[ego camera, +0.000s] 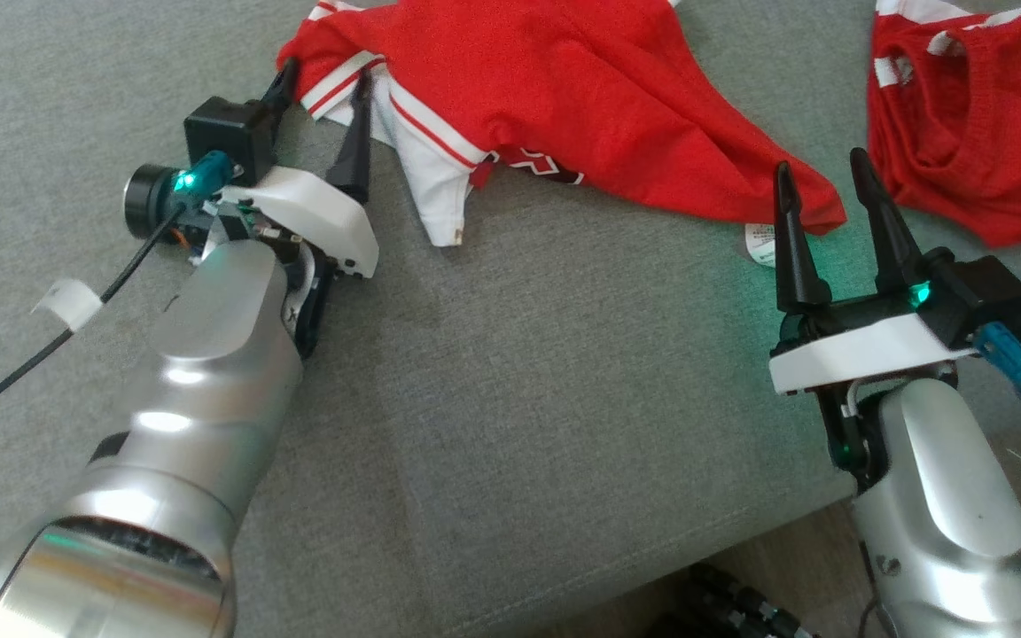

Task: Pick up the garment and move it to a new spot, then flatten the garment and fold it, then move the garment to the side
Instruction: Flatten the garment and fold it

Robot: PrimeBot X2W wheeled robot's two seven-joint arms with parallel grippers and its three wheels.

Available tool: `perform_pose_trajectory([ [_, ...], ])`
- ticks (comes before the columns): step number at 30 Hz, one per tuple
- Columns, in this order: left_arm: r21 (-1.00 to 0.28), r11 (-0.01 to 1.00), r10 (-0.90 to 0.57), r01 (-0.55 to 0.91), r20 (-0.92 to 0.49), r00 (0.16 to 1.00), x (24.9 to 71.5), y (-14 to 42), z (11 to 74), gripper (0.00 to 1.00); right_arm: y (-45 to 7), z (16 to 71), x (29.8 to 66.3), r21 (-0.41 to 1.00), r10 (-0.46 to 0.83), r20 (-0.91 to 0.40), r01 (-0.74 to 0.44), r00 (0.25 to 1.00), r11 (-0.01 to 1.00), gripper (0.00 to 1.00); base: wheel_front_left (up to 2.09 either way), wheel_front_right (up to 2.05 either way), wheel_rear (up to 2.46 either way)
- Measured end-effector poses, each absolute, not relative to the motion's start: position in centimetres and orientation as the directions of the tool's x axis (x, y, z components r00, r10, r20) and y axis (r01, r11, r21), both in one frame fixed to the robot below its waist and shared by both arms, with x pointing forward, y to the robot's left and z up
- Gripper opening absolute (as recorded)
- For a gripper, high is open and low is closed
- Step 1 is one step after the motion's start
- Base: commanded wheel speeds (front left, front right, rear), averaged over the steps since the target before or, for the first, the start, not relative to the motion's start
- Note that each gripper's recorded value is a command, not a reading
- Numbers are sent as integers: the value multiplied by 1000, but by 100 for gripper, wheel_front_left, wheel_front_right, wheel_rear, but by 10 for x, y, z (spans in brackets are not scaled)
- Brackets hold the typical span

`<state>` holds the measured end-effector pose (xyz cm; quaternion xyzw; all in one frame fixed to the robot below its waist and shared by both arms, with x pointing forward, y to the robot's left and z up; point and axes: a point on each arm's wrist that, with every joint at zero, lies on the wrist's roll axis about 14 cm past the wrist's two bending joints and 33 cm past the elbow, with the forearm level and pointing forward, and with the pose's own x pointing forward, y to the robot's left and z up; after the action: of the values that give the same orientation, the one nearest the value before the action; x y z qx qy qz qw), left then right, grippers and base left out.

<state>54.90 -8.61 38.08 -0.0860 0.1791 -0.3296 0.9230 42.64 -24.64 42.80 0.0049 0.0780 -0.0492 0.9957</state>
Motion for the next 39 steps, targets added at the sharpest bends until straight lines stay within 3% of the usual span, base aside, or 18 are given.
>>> perform_pose_trajectory([
  [1,-274,768,-640,579,-277,717,549,-86,380,6,-247,429,426,4,-98,-154,100,983,995,100,0,0,0],
  [2,-269,768,-640,581,-282,715,548,-86,380,0,-247,429,426,5,-99,-154,101,983,995,100,0,0,0],
  [10,-211,776,-630,594,-303,715,544,-74,382,0,-236,428,433,25,-69,-149,74,986,997,100,0,0,0],
  [20,-187,839,-543,512,-219,810,538,-44,414,0,-219,442,440,44,-26,-108,31,994,999,100,0,0,0],
  [21,-177,850,-525,497,-190,830,539,-39,424,36,-219,445,440,46,-27,-99,31,995,998,100,0,0,0],
  [22,-163,860,-507,484,-162,846,541,-33,433,100,-219,449,439,48,-28,-90,33,996,998,100,0,0,0],
  [25,-138,887,-456,441,-104,884,534,-12,450,100,-217,459,438,56,-25,-63,29,998,998,100,0,0,0],
  [39,-103,983,-167,155,-121,978,420,111,442,100,-187,455,404,122,34,-79,-25,996,992,100,0,0,0],
])
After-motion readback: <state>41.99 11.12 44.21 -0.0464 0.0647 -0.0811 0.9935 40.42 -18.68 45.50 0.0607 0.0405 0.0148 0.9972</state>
